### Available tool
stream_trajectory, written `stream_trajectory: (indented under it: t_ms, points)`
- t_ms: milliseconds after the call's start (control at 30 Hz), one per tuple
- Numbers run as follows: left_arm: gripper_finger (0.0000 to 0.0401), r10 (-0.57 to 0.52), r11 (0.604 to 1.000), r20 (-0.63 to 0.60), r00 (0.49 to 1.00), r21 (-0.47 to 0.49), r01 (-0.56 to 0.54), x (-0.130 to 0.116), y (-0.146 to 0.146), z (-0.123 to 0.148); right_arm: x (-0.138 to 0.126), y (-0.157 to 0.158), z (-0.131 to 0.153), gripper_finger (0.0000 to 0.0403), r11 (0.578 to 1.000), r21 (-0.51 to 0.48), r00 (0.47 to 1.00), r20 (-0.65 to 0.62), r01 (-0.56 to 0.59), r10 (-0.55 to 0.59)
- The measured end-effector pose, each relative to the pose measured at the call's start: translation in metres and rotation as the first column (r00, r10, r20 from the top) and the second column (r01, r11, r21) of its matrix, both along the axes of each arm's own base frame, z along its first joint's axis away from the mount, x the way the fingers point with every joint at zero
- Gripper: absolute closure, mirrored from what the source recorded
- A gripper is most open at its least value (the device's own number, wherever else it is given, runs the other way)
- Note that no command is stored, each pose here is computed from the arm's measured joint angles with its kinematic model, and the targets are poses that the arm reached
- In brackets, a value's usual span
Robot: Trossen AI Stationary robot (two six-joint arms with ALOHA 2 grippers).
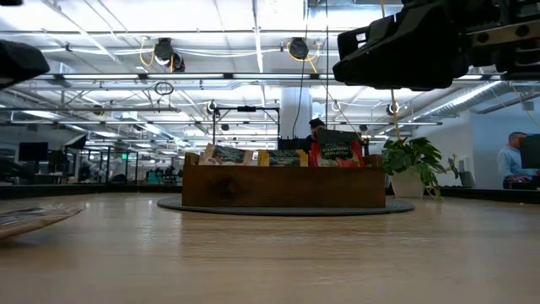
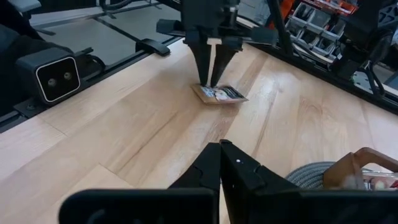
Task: Pick & Place Tea
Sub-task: Put the brown tea bag into the left section of the wooden organizer
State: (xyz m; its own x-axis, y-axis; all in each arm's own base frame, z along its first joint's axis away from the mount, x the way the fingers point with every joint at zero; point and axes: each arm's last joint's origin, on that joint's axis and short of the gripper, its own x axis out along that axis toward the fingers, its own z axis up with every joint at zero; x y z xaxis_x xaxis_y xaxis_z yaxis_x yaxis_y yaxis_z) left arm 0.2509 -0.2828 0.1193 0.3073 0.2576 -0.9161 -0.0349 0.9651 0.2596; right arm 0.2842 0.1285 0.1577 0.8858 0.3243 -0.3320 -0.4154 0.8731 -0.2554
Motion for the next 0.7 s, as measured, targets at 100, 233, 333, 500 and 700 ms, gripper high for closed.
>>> stream_trajectory:
  t_ms: [100,233,333,500,700]
  points:
    - [0.0329,-0.050,0.998,0.053,0.997,0.035,0.049,-0.002,-0.008,0.008,0.000,0.000,0.000,0.0402,1.000,0.000,1.000,0.001,0.000,0.000]
    - [0.0329,-0.109,0.994,0.131,0.985,0.038,0.105,0.001,-0.024,0.027,0.000,0.000,0.000,0.0401,1.000,0.000,1.000,0.001,0.000,0.000]
    - [0.0329,-0.099,0.995,0.153,0.983,0.020,0.097,0.001,-0.031,0.037,0.000,0.000,0.000,0.0402,1.000,0.000,1.000,0.001,0.000,0.000]
    - [0.0329,0.068,0.995,0.105,0.992,-0.084,-0.059,-0.005,-0.032,0.037,0.000,0.000,0.000,0.0401,1.000,0.001,1.000,0.001,0.000,0.000]
    - [0.0329,0.299,0.937,-0.050,0.953,-0.175,-0.303,-0.025,-0.034,0.030,0.000,0.000,0.000,0.0402,1.000,0.025,1.000,-0.012,0.010,-0.010]
